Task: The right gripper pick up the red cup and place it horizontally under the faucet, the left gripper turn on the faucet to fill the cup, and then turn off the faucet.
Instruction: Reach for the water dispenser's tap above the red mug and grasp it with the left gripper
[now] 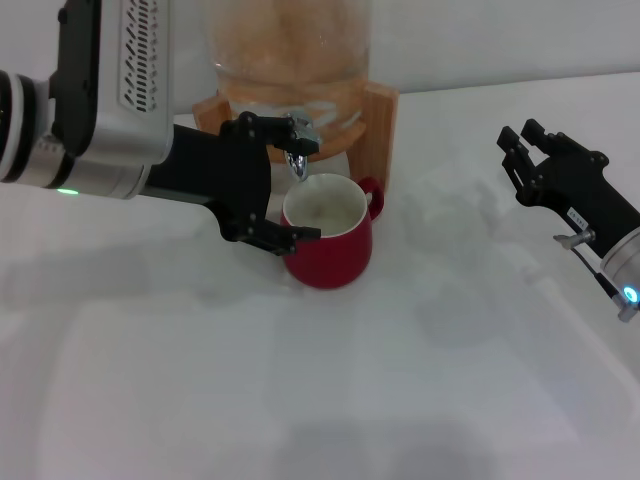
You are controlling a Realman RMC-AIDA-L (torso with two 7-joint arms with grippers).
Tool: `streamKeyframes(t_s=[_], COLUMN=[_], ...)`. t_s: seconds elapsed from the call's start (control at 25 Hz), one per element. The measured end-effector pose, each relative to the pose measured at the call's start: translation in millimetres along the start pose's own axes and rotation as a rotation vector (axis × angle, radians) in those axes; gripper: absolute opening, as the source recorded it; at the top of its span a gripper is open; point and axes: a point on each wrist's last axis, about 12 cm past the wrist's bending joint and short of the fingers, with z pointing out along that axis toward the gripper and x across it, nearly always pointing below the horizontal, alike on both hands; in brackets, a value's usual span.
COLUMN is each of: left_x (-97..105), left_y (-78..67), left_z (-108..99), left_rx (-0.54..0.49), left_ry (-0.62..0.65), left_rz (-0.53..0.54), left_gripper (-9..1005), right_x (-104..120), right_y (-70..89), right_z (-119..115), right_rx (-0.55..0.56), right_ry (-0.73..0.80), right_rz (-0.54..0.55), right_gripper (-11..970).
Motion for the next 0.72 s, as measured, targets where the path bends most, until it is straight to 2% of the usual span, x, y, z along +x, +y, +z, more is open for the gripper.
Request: streamKeyframes(t_s=[0.32, 0.72], left_x=[6.8, 8.4], left_y=[0.5, 2.8], left_z=[3.8, 14.8], left_rx=[-0.008, 0.006], left_ry=[0.017, 0.049], left_rz=[-0.020, 0.005], left_gripper=[873, 873], right_x=[0.5, 0.9], right_y=[-0.3, -0.3], right_z=[-1.0, -1.1], right_rx=[0.001, 0.002], right_ry=[0.002, 0.005], right_rz=[0.000, -0.001], right_gripper=[295, 295])
